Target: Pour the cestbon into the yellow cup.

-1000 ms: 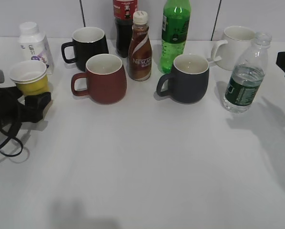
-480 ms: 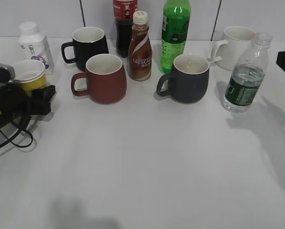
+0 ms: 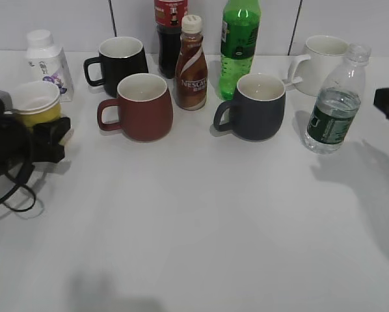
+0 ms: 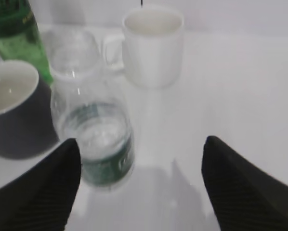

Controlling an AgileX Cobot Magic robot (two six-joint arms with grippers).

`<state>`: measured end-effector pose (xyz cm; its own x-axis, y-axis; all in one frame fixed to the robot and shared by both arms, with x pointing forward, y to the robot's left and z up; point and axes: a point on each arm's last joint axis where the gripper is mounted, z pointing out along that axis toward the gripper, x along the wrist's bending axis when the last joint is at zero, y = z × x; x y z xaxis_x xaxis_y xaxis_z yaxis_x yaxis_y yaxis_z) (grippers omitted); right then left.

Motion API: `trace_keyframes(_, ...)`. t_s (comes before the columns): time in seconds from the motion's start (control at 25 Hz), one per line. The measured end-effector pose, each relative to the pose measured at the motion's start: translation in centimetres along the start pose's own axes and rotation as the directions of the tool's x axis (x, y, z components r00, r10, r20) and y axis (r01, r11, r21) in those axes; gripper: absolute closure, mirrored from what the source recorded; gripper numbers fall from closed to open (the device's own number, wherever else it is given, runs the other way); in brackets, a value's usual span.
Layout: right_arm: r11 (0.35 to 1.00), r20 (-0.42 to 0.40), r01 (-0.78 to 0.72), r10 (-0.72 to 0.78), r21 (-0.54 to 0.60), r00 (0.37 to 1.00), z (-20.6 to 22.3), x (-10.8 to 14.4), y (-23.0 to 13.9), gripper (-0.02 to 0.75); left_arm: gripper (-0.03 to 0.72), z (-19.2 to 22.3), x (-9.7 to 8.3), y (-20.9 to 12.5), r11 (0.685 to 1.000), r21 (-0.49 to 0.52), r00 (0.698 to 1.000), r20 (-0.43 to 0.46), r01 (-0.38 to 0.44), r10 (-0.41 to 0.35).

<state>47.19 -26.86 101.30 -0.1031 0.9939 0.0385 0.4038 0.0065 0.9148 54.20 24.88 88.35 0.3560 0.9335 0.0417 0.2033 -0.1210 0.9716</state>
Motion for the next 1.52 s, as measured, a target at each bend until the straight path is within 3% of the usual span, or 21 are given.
trace_keyframes(0.16, 0.997, -0.038, -0.021, 0.024, 0.069, 0.999, -0.2, 1.0, -1.5, 0.152, 0.291, -2.5, -1.2, 1.3, 0.999, -0.041, 0.997, 0.069, -0.027, 0.030)
trace_keyframes(0.36, 0.999, -0.108, 0.014, -0.009, 0.049, 0.994, -0.8, 2.5, -4.2, 0.152, 0.293, -4.9, -2.9, 2.6, 0.997, -0.069, 0.978, 0.209, 0.027, -0.013)
trace_keyframes(0.56, 1.000, -0.107, 0.015, -0.016, -0.014, 0.994, 0.6, 2.5, -6.2, 0.152, 0.293, -5.6, -4.7, 3.7, 0.993, -0.114, 0.935, 0.354, 0.039, 0.004)
trace_keyframes(0.92, 0.986, -0.091, 0.024, -0.040, -0.165, 0.995, 5.4, 2.6, -9.9, 0.135, 0.293, -5.9, -9.3, 3.8, 0.993, -0.114, 0.851, 0.523, 0.017, 0.046)
trace_keyframes(1.16, 0.994, -0.082, 0.035, -0.044, -0.105, 0.996, 7.9, 2.6, -11.9, 0.132, 0.293, -6.0, -11.3, 4.2, 0.991, -0.133, 0.805, 0.589, 0.005, 0.075)
trace_keyframes(1.52, 0.970, -0.023, 0.022, -0.029, -0.241, 0.999, 10.8, 2.8, -8.7, 0.132, 0.293, -4.9, -11.9, 5.8, 0.979, -0.205, 0.790, 0.601, 0.005, 0.122)
